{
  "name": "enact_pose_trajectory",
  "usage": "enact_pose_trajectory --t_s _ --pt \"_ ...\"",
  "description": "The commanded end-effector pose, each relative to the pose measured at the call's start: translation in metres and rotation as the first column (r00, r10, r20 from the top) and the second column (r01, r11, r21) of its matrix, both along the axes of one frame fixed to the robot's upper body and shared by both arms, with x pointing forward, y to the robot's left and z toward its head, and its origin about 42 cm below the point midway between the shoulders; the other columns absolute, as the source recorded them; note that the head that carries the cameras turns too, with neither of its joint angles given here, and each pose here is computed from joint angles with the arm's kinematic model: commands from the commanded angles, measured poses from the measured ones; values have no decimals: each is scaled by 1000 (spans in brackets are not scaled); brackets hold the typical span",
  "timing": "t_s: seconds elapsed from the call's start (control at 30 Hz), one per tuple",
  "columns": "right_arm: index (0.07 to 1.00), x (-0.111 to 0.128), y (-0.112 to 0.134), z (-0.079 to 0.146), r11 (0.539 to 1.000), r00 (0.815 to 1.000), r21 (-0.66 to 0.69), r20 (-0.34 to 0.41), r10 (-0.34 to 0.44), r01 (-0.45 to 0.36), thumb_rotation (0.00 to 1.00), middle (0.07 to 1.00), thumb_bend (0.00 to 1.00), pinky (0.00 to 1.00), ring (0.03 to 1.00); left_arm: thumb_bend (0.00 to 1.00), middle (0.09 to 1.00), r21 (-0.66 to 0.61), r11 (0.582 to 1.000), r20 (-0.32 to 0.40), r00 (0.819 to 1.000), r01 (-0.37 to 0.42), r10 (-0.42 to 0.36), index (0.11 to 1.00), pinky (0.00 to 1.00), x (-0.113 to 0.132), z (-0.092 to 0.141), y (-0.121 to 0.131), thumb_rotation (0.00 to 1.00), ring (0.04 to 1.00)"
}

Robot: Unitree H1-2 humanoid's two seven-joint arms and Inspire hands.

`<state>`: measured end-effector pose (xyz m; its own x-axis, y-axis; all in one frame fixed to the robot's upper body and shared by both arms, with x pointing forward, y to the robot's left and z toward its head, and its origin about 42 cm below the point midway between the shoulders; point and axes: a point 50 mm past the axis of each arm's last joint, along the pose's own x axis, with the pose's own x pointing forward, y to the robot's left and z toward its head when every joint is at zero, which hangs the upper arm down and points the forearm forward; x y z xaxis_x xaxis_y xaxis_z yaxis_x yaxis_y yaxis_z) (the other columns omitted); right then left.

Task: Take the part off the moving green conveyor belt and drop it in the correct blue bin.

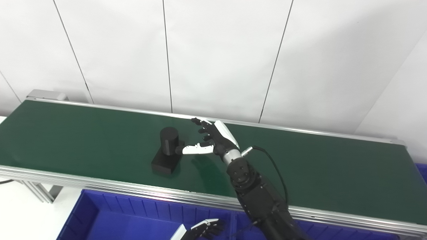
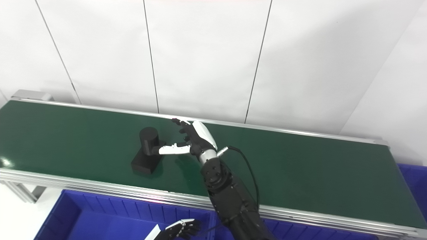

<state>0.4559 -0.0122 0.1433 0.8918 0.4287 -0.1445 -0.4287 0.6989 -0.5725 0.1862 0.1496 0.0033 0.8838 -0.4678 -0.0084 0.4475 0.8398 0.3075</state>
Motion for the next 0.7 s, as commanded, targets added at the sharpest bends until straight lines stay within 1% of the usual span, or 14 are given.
enact_pose_trajectory --t_s 0.0,0.13,0.5,0.6,0.67 --pt "898 9 20 32 998 993 48 112 42 -48 441 919 988 750 861 992 783 -34 999 62 998 24 -22 798 687 2 11 -5 691 745" --pt "902 11 24 29 998 993 37 113 43 -47 436 917 980 738 853 990 784 -38 999 66 997 32 -30 801 685 -1 13 -7 678 744" --pt "899 16 34 22 999 993 14 117 32 -34 425 921 980 745 856 988 795 -44 998 84 995 55 -51 803 692 -7 19 -10 659 755" --pt "886 16 37 19 999 993 18 118 30 -32 385 911 979 711 829 997 794 -46 997 86 995 59 -55 804 695 -8 21 -11 668 757" --pt "863 14 41 16 999 993 30 120 18 -22 350 882 979 674 790 1000 796 -50 997 85 995 59 -54 803 694 -9 21 -11 666 758"
